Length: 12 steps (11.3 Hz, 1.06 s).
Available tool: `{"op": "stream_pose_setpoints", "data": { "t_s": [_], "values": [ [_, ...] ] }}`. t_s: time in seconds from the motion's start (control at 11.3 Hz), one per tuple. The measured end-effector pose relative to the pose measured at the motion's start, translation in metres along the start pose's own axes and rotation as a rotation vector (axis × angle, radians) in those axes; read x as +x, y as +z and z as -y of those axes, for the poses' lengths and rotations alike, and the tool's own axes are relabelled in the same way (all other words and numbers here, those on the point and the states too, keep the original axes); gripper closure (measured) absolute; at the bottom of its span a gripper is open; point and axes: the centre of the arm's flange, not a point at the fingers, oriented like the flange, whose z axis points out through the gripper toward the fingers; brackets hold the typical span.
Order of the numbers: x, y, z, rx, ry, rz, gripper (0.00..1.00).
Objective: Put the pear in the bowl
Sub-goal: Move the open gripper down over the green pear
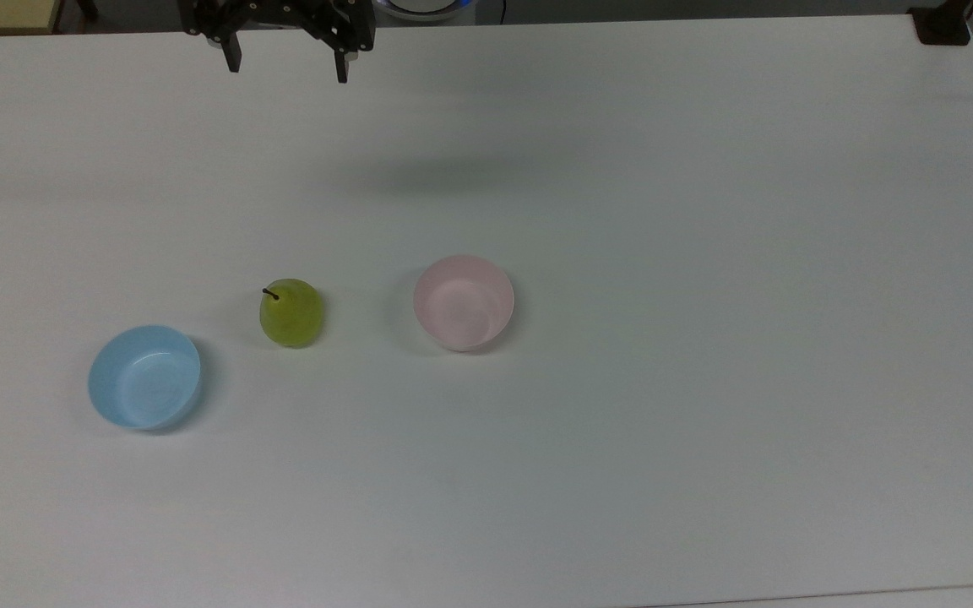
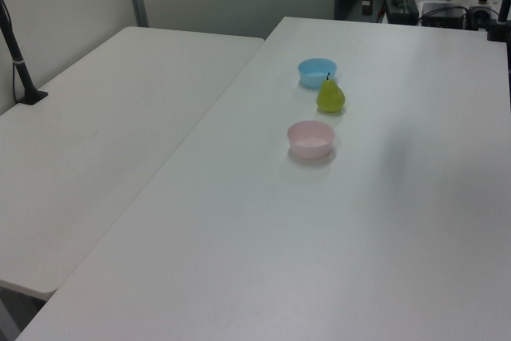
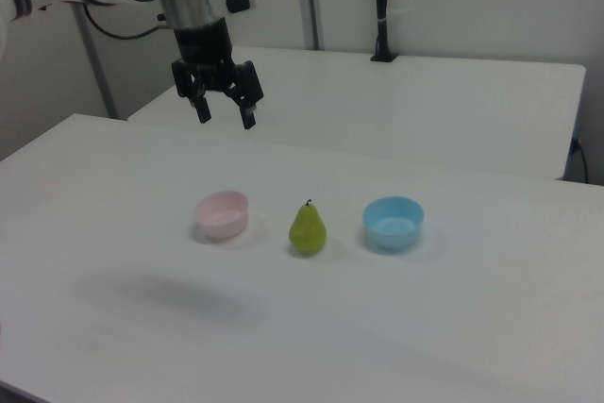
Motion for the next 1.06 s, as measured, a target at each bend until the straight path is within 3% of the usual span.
{"op": "stream_pose_setpoints", "data": {
  "t_s": [0.53, 1.06],
  "values": [
    [0.032, 0.034, -0.024, 0.005, 0.044, -0.084, 0.00],
    [0.083, 0.152, -0.017, -0.017, 0.032, -0.053, 0.00]
  ]
}}
